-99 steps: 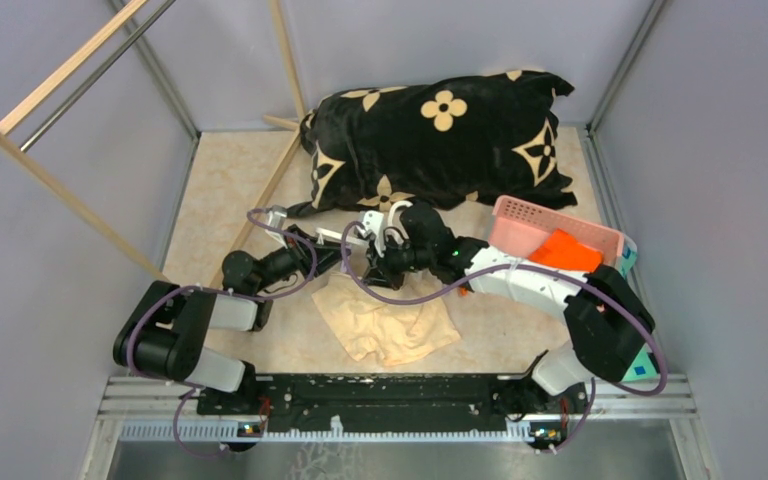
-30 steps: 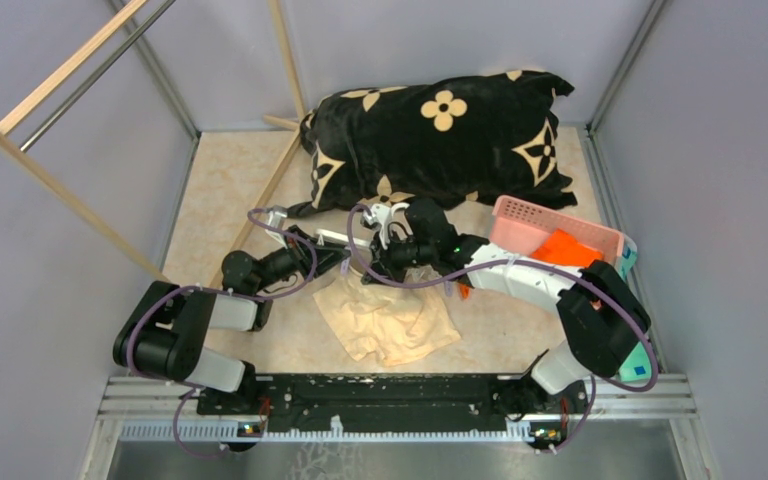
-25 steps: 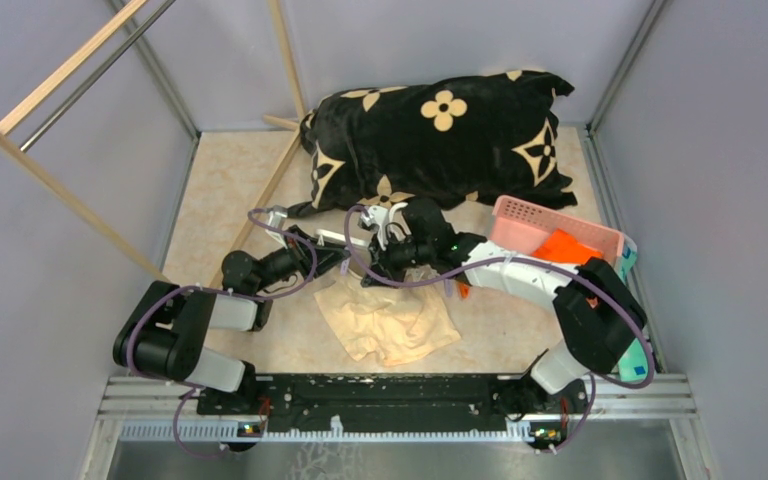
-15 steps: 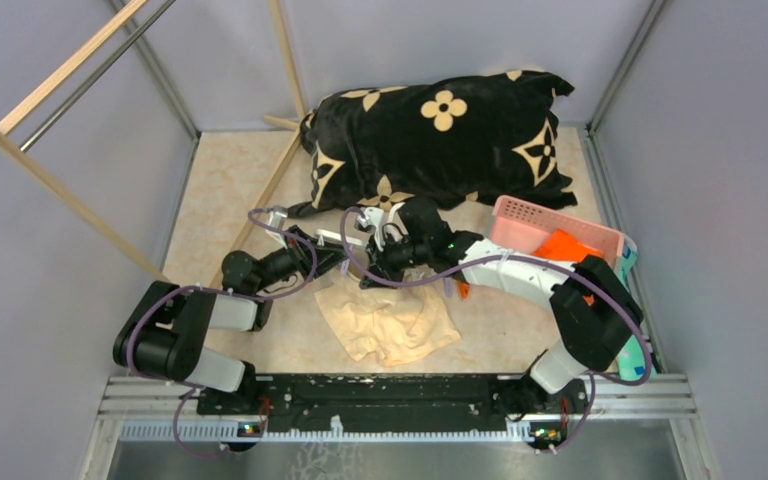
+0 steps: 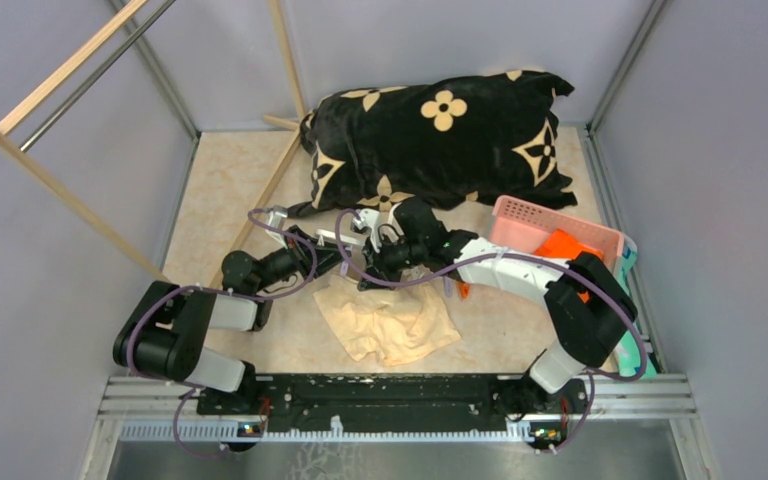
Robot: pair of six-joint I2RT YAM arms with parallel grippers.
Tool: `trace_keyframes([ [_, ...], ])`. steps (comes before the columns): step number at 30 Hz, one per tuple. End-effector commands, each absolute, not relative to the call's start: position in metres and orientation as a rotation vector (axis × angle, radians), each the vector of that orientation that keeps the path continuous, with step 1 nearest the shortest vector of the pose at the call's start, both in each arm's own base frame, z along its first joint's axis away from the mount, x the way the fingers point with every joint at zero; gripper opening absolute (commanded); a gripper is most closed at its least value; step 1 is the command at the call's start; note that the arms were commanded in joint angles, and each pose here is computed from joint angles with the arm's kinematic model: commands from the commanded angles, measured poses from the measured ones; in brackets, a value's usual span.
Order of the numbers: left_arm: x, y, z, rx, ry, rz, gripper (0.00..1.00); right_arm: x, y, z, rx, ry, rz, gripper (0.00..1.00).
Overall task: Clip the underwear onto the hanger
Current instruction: Clamp the underwear onto the hanger.
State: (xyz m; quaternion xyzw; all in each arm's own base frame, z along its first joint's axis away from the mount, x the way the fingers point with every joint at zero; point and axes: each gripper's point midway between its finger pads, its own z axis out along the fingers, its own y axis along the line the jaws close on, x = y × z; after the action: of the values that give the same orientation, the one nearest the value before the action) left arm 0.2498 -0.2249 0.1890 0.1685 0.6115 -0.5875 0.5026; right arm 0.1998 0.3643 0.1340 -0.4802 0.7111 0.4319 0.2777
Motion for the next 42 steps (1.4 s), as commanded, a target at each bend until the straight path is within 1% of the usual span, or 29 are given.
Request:
trace_keyframes([
  [1,0.236,-0.224,0.239,0.56,1.194,-1.37,0.0,0.208,0.379,0.158,-1.308,1.799,1.161,0.0],
  [35,0.235,-0.224,0.238,0.568,1.197,-1.375,0.0,0.217,0.37,0.187,-1.197,1.708,1.147,0.0],
  [42,0.235,-0.224,0.24,0.567,1.194,-1.376,0.0,0.214,0.368,0.178,-1.227,1.746,1.153,0.0],
])
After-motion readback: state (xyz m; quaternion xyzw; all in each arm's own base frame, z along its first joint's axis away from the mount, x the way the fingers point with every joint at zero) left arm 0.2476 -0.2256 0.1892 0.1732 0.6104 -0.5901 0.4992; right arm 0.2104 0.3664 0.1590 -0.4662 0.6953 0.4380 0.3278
